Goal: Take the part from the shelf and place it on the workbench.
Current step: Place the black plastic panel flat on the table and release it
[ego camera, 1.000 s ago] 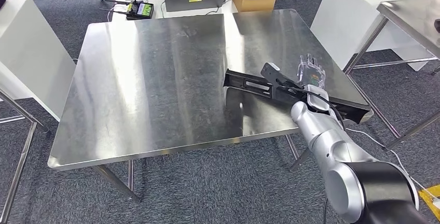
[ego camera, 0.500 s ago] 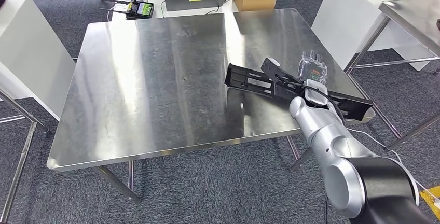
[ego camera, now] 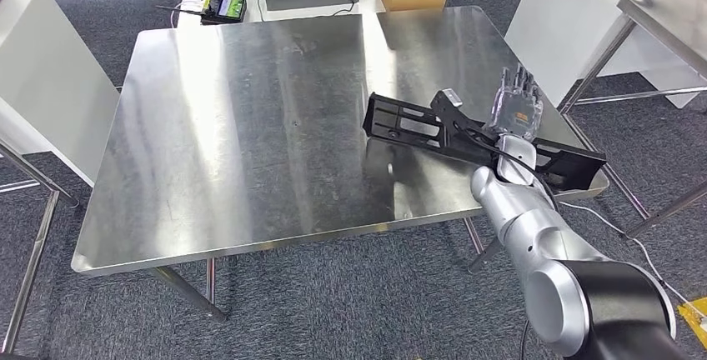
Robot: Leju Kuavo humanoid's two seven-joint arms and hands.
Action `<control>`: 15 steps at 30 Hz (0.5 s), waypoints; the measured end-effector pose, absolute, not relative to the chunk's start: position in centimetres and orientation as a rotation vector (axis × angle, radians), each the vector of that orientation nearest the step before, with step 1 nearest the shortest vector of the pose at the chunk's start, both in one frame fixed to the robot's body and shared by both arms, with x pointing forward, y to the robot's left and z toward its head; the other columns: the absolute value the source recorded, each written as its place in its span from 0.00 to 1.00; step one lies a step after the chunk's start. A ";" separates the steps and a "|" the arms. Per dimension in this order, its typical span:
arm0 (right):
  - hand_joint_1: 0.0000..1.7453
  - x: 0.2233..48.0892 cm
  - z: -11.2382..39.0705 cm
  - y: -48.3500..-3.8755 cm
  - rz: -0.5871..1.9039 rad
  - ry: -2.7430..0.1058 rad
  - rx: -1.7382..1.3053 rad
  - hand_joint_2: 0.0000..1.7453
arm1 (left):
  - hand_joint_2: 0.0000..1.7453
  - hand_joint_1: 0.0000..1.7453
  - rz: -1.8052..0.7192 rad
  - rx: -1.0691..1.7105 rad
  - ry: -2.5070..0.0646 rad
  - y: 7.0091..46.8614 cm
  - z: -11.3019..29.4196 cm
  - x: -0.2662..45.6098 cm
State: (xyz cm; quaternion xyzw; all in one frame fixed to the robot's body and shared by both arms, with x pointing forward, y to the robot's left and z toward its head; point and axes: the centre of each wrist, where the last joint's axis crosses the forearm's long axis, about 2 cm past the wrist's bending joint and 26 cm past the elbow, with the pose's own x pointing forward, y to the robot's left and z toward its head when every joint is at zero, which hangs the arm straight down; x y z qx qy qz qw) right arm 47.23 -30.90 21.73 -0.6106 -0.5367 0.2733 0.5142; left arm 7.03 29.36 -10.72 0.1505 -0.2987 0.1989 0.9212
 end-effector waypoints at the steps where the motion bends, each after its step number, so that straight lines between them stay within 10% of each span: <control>1: 0.00 47.3 21.9 -30.9 0.644 -1.298 -1.474 1.00 | 0.00 0.00 0.409 0.310 -0.614 29.4 -10.7 7.0; 15: 0.00 48.0 24.0 -31.3 0.570 -1.370 -1.495 1.00 | 0.00 0.00 0.430 0.329 -0.606 29.5 -10.8 6.7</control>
